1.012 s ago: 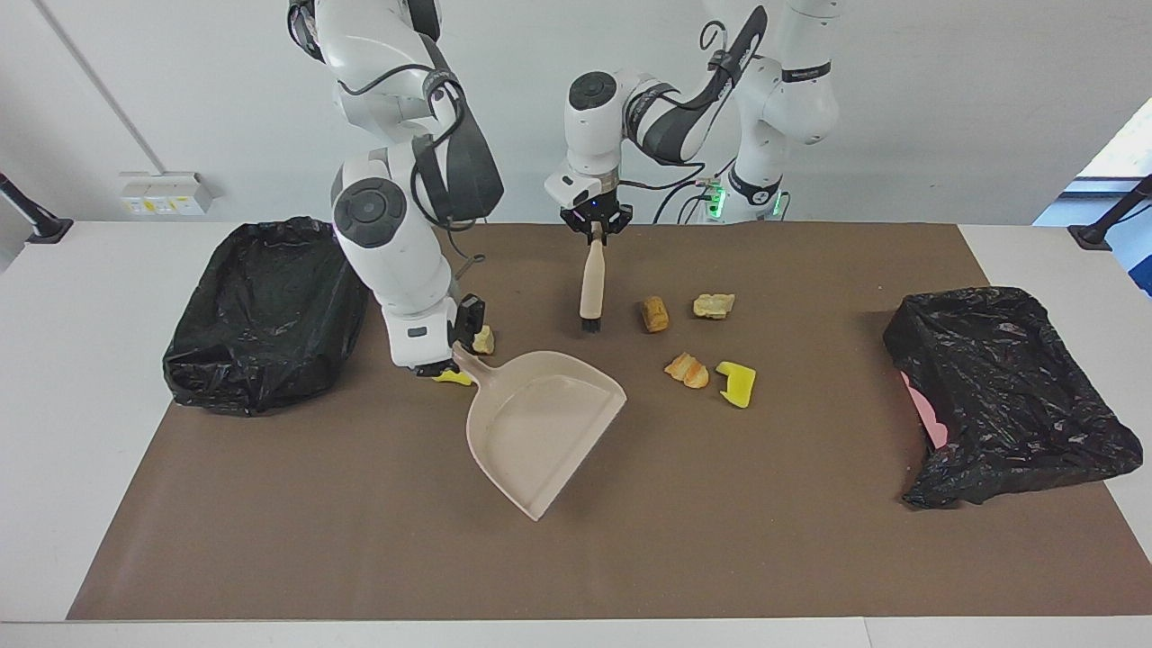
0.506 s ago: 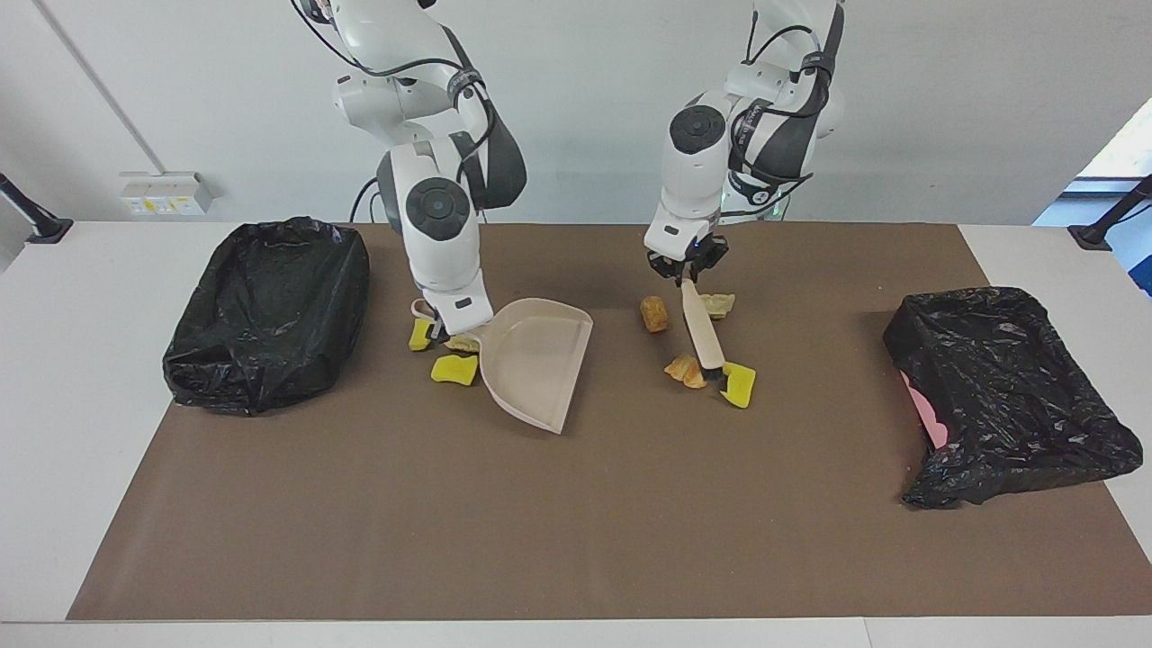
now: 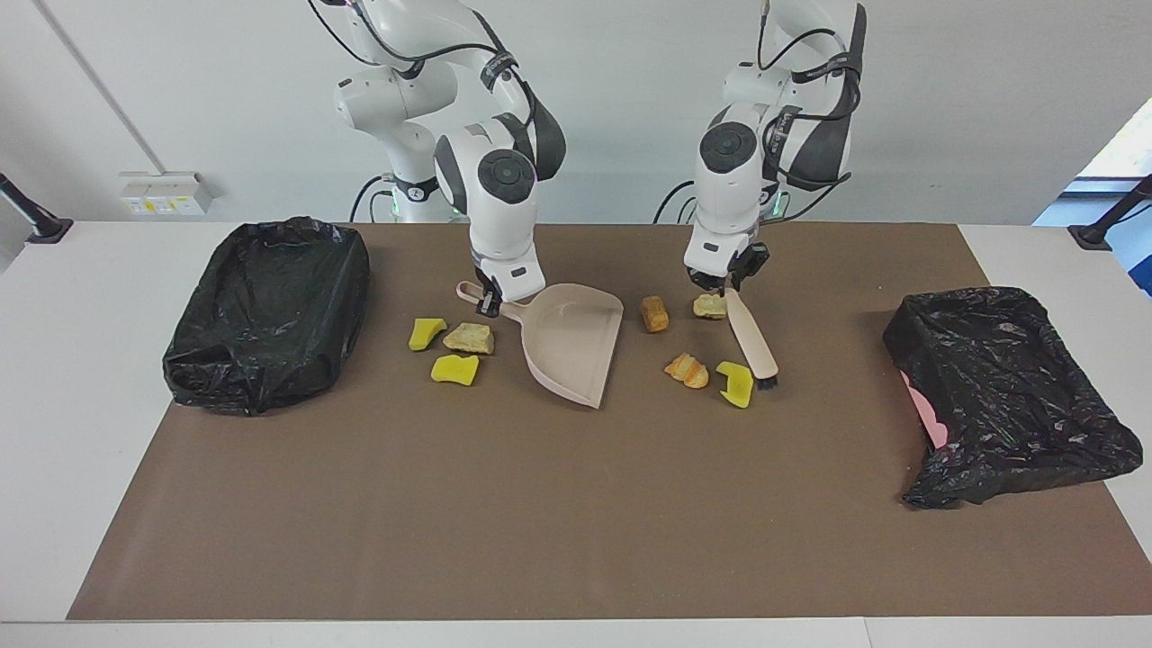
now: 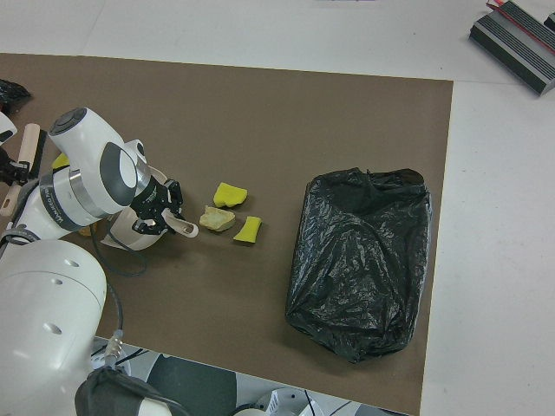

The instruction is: Sweep and dump trash in bin

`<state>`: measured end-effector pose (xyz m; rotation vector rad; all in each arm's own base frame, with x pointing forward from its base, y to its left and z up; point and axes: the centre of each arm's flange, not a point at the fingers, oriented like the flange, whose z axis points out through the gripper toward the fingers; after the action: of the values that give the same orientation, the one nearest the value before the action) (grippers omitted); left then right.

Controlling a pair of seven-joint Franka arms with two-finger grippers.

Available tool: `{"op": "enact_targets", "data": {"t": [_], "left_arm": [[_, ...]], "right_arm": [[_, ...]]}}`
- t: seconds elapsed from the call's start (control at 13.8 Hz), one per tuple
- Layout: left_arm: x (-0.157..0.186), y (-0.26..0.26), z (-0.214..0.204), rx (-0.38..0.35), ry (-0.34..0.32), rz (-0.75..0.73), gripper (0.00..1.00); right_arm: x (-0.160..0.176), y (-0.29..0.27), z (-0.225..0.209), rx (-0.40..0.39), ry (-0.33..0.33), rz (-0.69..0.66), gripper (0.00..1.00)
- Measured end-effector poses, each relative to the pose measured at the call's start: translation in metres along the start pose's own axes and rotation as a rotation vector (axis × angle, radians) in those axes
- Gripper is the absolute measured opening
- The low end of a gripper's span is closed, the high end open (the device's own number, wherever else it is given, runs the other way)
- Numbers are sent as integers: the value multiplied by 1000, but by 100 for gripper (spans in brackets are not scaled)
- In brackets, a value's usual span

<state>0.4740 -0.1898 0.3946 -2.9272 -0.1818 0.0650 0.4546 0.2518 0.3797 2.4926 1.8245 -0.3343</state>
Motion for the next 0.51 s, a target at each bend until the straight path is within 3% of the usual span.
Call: {"op": "enact_targets", "data": {"t": [0.51], "left_arm": [[36,-46,43,-24,-20,262,26]], "right_arm": [[14,-24,17,-35,32,99,33]]}}
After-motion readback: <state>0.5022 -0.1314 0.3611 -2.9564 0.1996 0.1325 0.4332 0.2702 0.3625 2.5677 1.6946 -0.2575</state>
